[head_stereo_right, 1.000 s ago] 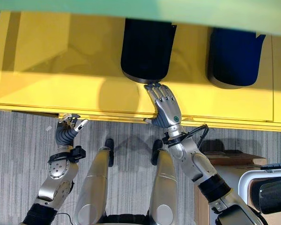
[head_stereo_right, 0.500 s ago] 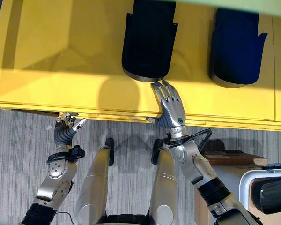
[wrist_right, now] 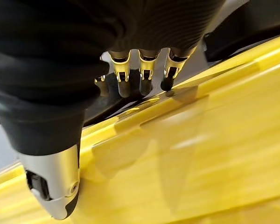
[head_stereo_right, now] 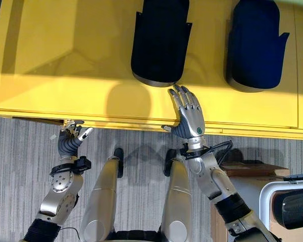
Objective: Move parts from the plastic box to the shelf.
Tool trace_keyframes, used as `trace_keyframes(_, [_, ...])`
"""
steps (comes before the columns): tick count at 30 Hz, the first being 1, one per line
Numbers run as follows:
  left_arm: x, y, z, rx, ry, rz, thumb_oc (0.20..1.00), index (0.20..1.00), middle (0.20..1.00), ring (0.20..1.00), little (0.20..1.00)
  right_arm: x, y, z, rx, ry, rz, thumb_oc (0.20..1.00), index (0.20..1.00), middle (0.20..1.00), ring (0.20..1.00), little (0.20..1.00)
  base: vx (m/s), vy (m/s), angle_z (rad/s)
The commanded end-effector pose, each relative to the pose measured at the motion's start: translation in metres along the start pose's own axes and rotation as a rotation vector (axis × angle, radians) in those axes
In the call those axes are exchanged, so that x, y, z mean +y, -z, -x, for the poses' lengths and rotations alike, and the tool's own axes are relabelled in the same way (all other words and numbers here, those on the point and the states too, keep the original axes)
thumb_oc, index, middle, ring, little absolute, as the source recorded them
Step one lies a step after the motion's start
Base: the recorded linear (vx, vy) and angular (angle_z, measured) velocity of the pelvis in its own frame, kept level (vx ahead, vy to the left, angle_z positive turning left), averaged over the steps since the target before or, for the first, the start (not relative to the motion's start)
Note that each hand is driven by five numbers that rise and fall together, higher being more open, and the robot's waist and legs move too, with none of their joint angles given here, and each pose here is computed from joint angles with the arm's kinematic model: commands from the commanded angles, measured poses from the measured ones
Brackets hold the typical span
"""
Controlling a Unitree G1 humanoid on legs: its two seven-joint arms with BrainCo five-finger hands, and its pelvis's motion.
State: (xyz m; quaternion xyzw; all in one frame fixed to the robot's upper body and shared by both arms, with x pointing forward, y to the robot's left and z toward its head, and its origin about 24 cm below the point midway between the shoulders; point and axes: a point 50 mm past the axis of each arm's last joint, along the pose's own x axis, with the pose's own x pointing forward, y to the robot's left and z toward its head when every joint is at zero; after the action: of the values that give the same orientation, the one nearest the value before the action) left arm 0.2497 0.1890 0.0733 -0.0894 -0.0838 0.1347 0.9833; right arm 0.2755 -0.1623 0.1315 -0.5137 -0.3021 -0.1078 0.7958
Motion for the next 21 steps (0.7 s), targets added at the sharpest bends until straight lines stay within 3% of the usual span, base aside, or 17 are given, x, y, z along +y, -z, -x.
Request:
trace_keyframes(1, [-0.001,-0.024,0.003,-0.138,0.019,-0.006,1.0,1.0,1.0,1.0,1.0,-0.036,0.004,-0.016,-0.014,0.185,0.002,1.0,1.0,1.0,1.0,1.0,0.0,0.0,0.0])
trace_keyframes(15, [0.017,-0.016,0.008,-0.092,-0.015,-0.035,1.0,1.0,1.0,1.0,1.0,-0.038,0.02,0.036,0.078,-0.032,-0.141,1.0,1.0,1.0,1.0,1.0,0.01,-0.006,-0.06])
trace_keyframes(21, [0.024,-0.01,0.011,-0.052,-0.018,-0.03,1.0,1.0,1.0,1.0,1.0,-0.035,0.018,0.045,0.128,-0.085,-0.311,1.0,1.0,1.0,1.0,1.0,0.03,-0.018,-0.01])
